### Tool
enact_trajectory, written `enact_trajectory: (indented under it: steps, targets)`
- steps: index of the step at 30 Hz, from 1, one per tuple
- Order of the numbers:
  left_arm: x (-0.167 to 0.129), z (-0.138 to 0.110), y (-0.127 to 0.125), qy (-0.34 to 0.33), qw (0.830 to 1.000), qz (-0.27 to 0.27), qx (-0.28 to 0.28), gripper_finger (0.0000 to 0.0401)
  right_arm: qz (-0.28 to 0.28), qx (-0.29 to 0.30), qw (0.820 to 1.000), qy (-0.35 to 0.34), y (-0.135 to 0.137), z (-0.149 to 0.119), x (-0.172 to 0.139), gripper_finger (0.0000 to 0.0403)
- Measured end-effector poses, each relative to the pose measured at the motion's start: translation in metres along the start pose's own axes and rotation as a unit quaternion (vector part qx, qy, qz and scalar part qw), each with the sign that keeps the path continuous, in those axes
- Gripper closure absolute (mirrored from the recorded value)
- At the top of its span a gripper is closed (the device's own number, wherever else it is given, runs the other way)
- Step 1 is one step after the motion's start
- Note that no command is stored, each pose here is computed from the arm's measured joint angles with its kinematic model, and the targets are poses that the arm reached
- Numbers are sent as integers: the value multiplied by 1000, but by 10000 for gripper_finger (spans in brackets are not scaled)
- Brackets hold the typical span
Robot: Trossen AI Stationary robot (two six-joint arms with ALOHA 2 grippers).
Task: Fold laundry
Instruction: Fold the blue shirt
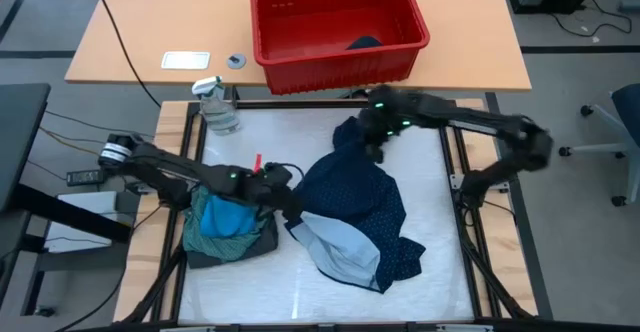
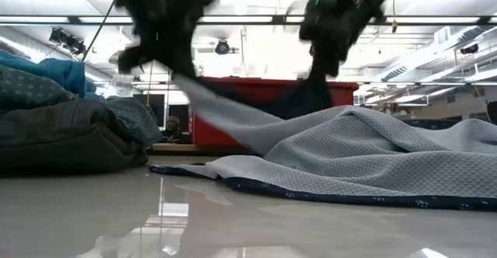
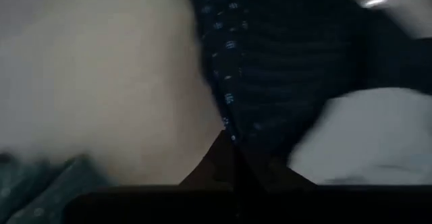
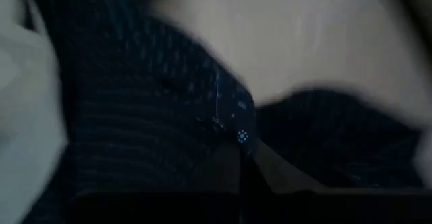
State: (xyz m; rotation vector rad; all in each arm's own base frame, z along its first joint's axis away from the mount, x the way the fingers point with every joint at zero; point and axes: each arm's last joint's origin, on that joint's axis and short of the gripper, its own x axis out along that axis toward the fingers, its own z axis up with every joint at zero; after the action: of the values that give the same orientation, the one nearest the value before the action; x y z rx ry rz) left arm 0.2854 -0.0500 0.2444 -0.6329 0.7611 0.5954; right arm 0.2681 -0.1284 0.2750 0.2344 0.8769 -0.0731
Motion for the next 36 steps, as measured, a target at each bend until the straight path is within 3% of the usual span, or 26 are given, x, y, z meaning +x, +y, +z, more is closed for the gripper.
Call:
enact_trajectory:
  steps: [6, 13, 18, 24, 28, 31, 33, 36]
  targets:
    - [-78, 33, -37, -110, 979, -140, 98, 401, 29, -108, 980, -163, 56, 5, -121, 399]
    - [-183, 78, -57, -263, 913, -281, 138, 401, 64, -160, 922, -345, 101, -18, -241, 400]
    - [-227, 95, -64, -335, 869, -325, 168, 401, 106, -195, 880, -420, 120, -25, -288, 400]
    - [-267, 112, -68, -421, 797, -395, 178, 401, 186, -253, 813, -491, 135, -22, -326, 400]
    - [-281, 114, -68, -464, 760, -412, 192, 401, 206, -262, 797, -504, 139, -17, -336, 400]
    - [-281, 114, -68, -466, 759, -411, 194, 401, 216, -256, 799, -499, 139, -12, -335, 400]
    - [-274, 112, -71, -451, 771, -398, 206, 401, 216, -247, 810, -486, 137, -6, -327, 400]
    - [-249, 106, -67, -403, 849, -274, 204, 401, 183, -234, 855, -425, 127, 1, -296, 400]
